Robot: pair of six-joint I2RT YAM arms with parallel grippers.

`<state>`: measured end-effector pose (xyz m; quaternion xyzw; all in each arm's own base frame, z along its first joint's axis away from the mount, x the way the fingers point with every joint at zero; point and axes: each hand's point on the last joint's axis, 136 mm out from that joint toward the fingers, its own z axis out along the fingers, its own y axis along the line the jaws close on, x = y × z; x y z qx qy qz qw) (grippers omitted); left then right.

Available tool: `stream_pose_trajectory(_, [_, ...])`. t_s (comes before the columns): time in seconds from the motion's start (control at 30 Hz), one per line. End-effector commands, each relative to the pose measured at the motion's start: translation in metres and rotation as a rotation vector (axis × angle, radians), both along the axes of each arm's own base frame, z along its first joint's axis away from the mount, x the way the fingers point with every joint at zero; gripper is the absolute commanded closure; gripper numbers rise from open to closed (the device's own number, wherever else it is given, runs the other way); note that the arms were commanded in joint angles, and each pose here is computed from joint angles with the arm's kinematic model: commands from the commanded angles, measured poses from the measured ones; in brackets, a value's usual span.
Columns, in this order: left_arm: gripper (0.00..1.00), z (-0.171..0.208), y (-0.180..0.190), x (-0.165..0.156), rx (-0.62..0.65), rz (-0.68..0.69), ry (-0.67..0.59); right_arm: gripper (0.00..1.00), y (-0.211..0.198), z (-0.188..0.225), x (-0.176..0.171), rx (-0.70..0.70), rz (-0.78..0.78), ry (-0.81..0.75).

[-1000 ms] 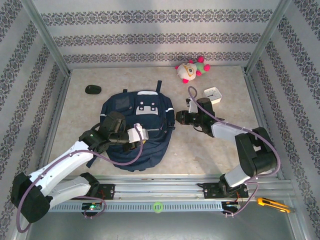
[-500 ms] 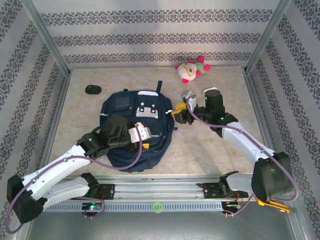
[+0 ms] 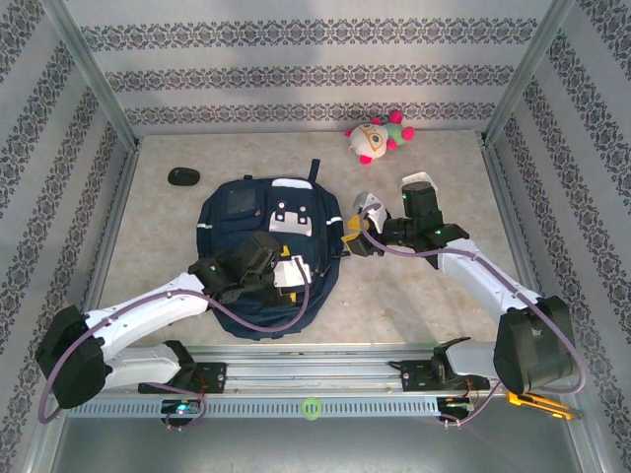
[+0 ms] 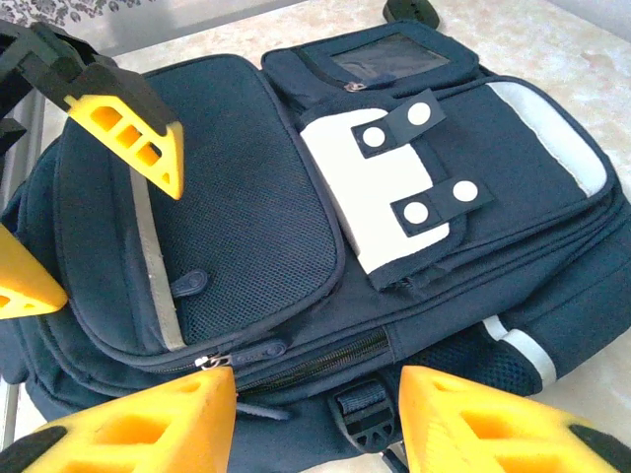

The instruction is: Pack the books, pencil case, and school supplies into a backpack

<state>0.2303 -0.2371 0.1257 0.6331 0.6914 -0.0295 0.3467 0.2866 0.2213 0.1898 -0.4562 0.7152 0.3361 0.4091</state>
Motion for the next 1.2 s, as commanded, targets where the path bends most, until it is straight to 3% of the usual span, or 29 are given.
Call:
stream_pose_trajectory(0.0, [0.06,0.005,-0.006,0.013,0.048,-0.044,-0.091,0.52,0.0,0.0,-0.003,0.008,0.044,-0.005])
stream_pose_trajectory(0.17, [0.06,0.0,-0.006,0.023,0.091,-0.038,-0.105,0.51,0.0,0.0,-0.003,0.0,0.056,-0.005])
stream_pose_trajectory(0.23, [0.21,0.004,-0.005,0.024,0.065,-0.016,-0.103,0.51,-0.002,-0.006,-0.006,-0.031,0.074,-0.02])
stream_pose_trajectory(0.3, [0.24,0.011,0.001,0.024,0.021,0.011,-0.093,0.52,-0.004,-0.018,-0.01,-0.095,0.107,-0.062])
stream_pose_trajectory(0.53, [0.23,0.024,0.032,0.022,-0.099,0.123,-0.083,0.52,0.007,-0.064,-0.033,-0.372,0.336,-0.212])
stream_pose_trajectory(0.8, [0.22,0.028,0.04,0.025,-0.159,0.161,-0.079,0.53,0.038,-0.09,-0.028,-0.45,0.512,-0.272])
stream_pose_trajectory(1.03, [0.14,0.03,0.024,0.0,-0.191,-0.02,-0.043,0.55,0.042,-0.106,-0.025,-0.465,0.554,-0.254])
stream_pose_trajectory(1.17, [0.13,0.031,0.016,0.002,-0.19,-0.07,-0.059,0.54,0.042,-0.107,-0.025,-0.464,0.55,-0.254])
